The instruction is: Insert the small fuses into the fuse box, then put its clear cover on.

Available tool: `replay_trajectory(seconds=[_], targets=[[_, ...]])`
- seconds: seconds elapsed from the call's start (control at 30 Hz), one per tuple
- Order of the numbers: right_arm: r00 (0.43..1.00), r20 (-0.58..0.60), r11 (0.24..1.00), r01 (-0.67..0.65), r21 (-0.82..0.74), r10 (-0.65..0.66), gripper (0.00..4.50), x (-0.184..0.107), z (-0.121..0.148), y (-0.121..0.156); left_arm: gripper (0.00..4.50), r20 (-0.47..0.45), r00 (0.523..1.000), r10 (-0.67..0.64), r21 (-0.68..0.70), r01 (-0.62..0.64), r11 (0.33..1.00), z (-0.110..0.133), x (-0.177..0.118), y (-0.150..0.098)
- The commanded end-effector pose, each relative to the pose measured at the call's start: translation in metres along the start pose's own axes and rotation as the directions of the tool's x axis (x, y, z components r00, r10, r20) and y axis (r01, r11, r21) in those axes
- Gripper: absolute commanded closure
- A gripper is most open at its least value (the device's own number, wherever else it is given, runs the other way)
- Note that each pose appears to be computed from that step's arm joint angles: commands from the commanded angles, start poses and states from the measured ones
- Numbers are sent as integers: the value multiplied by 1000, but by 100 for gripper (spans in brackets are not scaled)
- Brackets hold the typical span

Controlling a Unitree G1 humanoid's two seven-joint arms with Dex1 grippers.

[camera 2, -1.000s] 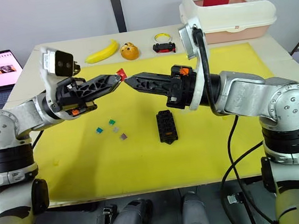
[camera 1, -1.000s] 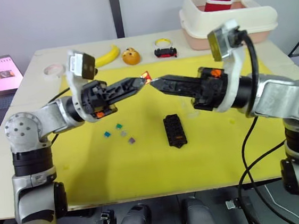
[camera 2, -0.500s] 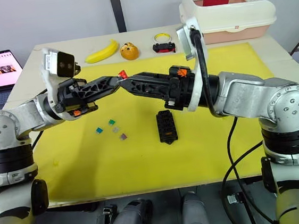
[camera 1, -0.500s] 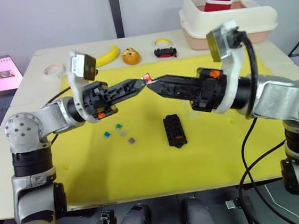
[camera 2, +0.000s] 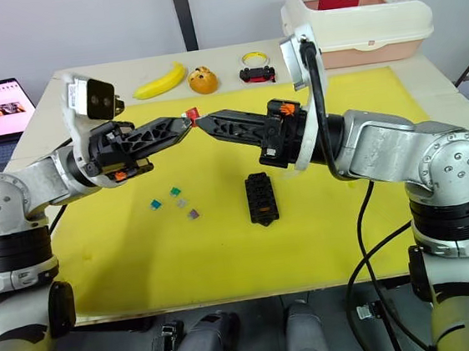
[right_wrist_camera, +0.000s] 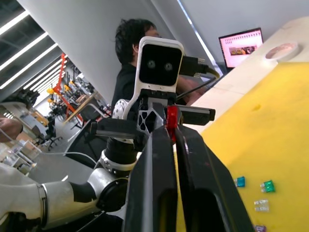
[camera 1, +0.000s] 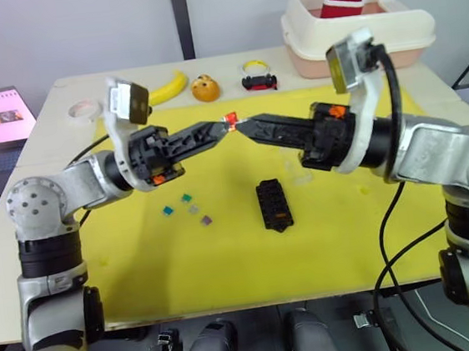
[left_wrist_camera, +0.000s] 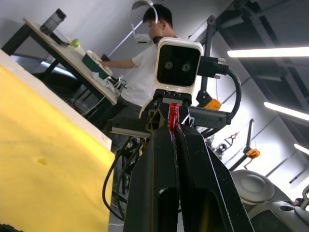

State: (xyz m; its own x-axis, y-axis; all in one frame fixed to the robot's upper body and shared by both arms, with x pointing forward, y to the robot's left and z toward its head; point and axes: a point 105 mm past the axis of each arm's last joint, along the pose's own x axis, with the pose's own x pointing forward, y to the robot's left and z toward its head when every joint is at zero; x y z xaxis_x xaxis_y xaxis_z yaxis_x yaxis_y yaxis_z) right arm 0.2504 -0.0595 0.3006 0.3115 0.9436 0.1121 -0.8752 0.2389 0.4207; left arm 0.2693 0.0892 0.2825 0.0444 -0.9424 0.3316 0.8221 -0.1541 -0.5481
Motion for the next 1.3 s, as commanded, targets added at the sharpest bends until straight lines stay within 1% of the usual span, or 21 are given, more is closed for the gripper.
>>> replay_trajectory(seconds=[0.03,0.17,0.27,0.37,0.47,0.6,0.7,0.8,0.87,0.93,1.0,1.1,1.2,1.3], targets=[[999,28,998,-45,-35,46,440,0,8,13,450,-20,1000,-9,23,9,1000,-2,2,-4],[999,19,998,-43,-40,44,440,0,8,13,450,-29,1000,0,30,1,1000,-3,0,-5],[999,-11,998,-31,-52,30,440,-2,5,11,450,-57,998,33,73,-28,997,-4,-3,-5],[999,-53,998,-8,-68,4,450,-4,3,9,356,-107,992,72,129,-58,990,-6,-10,-9],[990,-133,994,36,-107,-50,450,-11,-1,4,208,-171,975,144,201,-109,973,-6,-24,-15],[953,-272,975,80,-209,-136,450,-19,-13,-2,2,-251,929,272,317,-187,930,0,-48,-24],[918,-357,953,65,-297,-174,450,-24,-22,-6,2,-326,870,371,412,-222,883,7,-69,-35],[894,-406,933,35,-357,-189,450,-27,-26,-10,2,-422,789,446,475,-227,850,8,-92,-43],[876,-441,917,4,-398,-195,450,-29,-30,-13,2,-468,724,507,530,-229,816,15,-109,-48],[864,-462,906,-16,-422,-200,450,-30,-32,-16,2,-499,686,529,568,-202,798,20,-117,-50],[853,-475,893,-25,-450,-216,450,-31,-35,-22,2,-511,680,526,598,-159,786,23,-115,-49],[827,-493,860,-23,-510,-270,450,-35,-37,-32,2,-520,703,485,640,-55,766,25,-96,-45],[787,-525,820,-43,-570,-324,450,-41,-41,-38,2,-557,716,421,660,74,748,13,-77,-35],[742,-554,781,-67,-621,-377,450,-47,-46,-46,2,-564,728,390,688,153,710,4,-63,-24]])
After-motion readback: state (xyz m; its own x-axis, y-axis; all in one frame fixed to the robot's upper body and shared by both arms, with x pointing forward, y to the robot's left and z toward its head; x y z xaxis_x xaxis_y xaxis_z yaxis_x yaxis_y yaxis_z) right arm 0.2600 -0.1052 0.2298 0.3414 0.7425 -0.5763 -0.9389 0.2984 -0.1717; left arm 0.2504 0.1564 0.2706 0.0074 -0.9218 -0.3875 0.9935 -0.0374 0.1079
